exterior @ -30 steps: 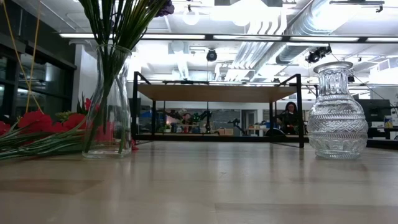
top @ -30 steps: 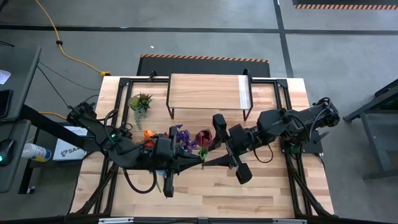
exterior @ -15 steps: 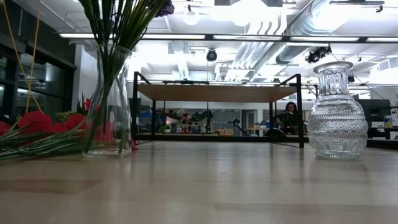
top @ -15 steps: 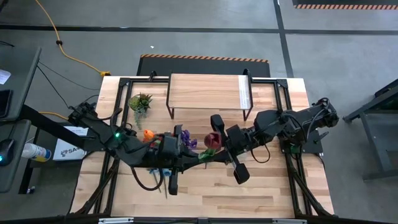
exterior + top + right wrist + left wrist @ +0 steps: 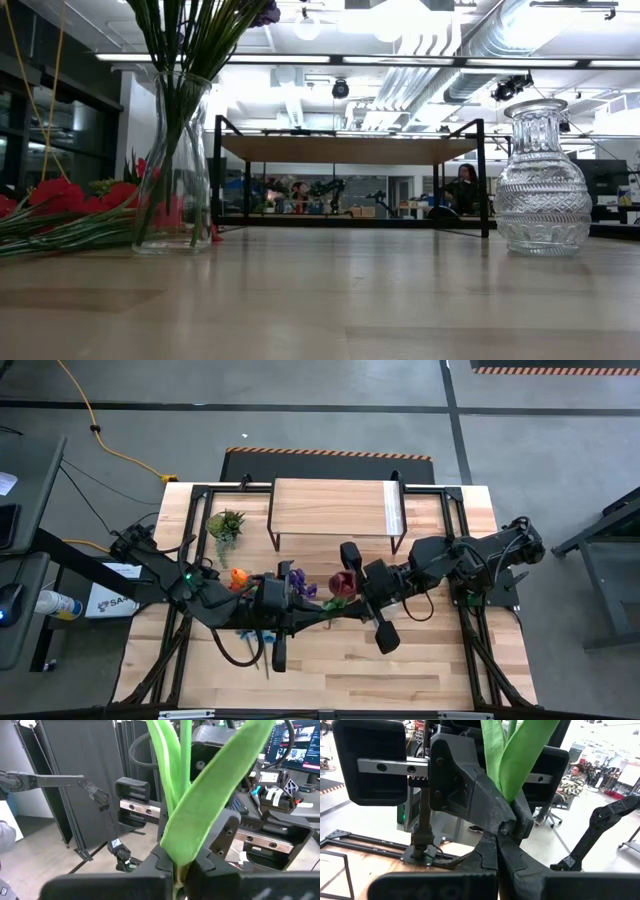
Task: Pick and place flowers into a vace then onto a shelf
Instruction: Put the red flower into the right transparent flower vase
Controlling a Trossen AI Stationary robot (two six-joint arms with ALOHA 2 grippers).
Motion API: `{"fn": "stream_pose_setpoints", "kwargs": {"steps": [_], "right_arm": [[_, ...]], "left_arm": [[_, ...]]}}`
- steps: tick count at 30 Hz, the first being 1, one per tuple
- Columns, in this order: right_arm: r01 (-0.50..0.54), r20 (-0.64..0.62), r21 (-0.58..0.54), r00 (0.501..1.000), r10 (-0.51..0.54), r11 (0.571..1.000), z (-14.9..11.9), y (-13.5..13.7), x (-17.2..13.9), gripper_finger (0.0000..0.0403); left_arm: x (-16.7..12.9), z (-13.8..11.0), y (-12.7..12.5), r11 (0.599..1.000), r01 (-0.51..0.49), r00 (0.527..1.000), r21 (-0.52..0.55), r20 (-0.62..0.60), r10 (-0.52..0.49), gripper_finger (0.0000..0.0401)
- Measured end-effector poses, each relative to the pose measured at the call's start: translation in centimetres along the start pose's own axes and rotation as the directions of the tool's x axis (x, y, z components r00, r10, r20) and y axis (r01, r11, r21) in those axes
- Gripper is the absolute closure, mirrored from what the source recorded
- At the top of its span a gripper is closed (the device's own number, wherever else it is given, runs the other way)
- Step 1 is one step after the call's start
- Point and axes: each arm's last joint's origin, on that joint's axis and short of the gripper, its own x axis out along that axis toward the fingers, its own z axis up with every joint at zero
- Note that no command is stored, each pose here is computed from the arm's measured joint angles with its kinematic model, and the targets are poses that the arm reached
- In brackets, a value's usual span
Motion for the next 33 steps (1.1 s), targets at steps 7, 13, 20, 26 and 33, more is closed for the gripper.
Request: {"fn": "stream_pose_setpoints", "kwargs": {"steps": [7,13,20,26,33], "right_arm": [[-0.001,0.003,0.0,1.0,0.001,1.0,0.0,0.0,0.0,0.0319],[-0.004,0.001,0.0,1.0,0.004,1.0,0.0,0.0,0.0,0.0286],[0.002,0.002,0.0,1.0,-0.002,1.0,0.1,-0.2,0.0,0.0284],[0.017,-0.001,0.002,1.0,-0.017,1.0,0.2,-0.8,-0.2,0.0284],[0.026,-0.006,0.002,1.0,-0.026,1.0,0.2,-1.3,-0.2,0.0296]], "left_arm": [[-0.2,0.3,0.2,1.0,-0.018,1.0,0.012,0.01,0.018,0.0379],[-0.2,0.3,0.2,1.0,-0.026,1.0,0.018,0.013,0.025,0.0379],[-0.5,0.7,0.3,1.0,-0.022,0.999,0.022,0.034,0.022,0.0379],[-0.7,1.0,0.4,0.999,-0.023,0.999,0.031,0.042,0.022,0.0379],[-0.7,1.0,0.4,0.999,-0.023,0.999,0.034,0.042,0.022,0.0379]]}}
